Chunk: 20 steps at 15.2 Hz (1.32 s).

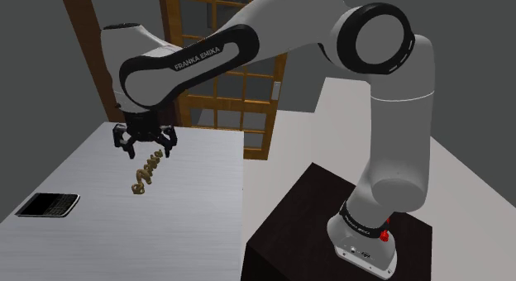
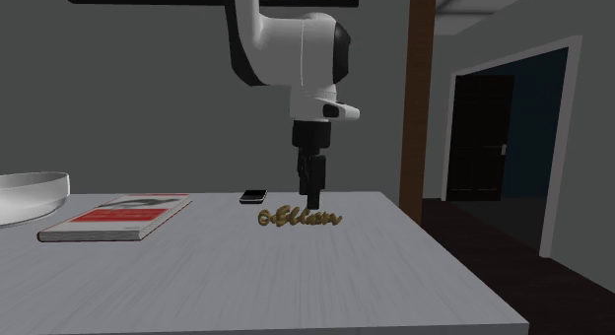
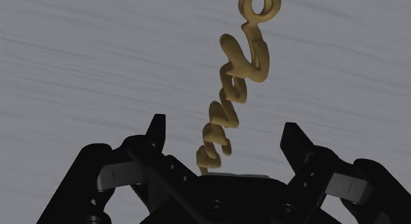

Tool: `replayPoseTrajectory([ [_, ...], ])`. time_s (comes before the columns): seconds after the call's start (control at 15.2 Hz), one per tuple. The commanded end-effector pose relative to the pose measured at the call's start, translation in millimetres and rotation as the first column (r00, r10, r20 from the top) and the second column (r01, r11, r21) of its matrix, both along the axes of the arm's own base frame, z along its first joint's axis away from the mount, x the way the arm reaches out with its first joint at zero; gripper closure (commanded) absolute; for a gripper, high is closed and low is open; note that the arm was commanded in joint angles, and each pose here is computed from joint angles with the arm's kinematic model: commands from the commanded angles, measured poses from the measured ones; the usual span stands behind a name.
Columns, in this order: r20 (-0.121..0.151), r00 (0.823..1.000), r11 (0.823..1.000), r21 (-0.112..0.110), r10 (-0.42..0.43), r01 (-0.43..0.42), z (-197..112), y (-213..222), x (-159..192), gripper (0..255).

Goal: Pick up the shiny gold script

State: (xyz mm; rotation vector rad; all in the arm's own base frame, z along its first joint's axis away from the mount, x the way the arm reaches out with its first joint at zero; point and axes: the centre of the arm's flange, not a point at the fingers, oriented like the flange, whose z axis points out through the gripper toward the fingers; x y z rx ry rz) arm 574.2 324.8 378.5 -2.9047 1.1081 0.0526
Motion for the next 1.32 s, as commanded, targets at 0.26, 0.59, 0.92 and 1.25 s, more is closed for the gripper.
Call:
replayPoseTrajectory([
  [0.26, 0.001, 1.0, 1.0, 0.0, -0.003, 0.003, -29, 0, 2, 0],
  [0.59, 0.001, 1.0, 1.0, 0.0, -0.003, 0.003, -29, 0, 2, 255],
  [0.92, 0.001, 1.0, 1.0, 0.0, -0.003, 0.003, -29, 0, 1, 255],
  [1.25, 0.001, 1.0, 1.0, 0.0, -0.003, 0.003, -8, 1, 2, 255],
])
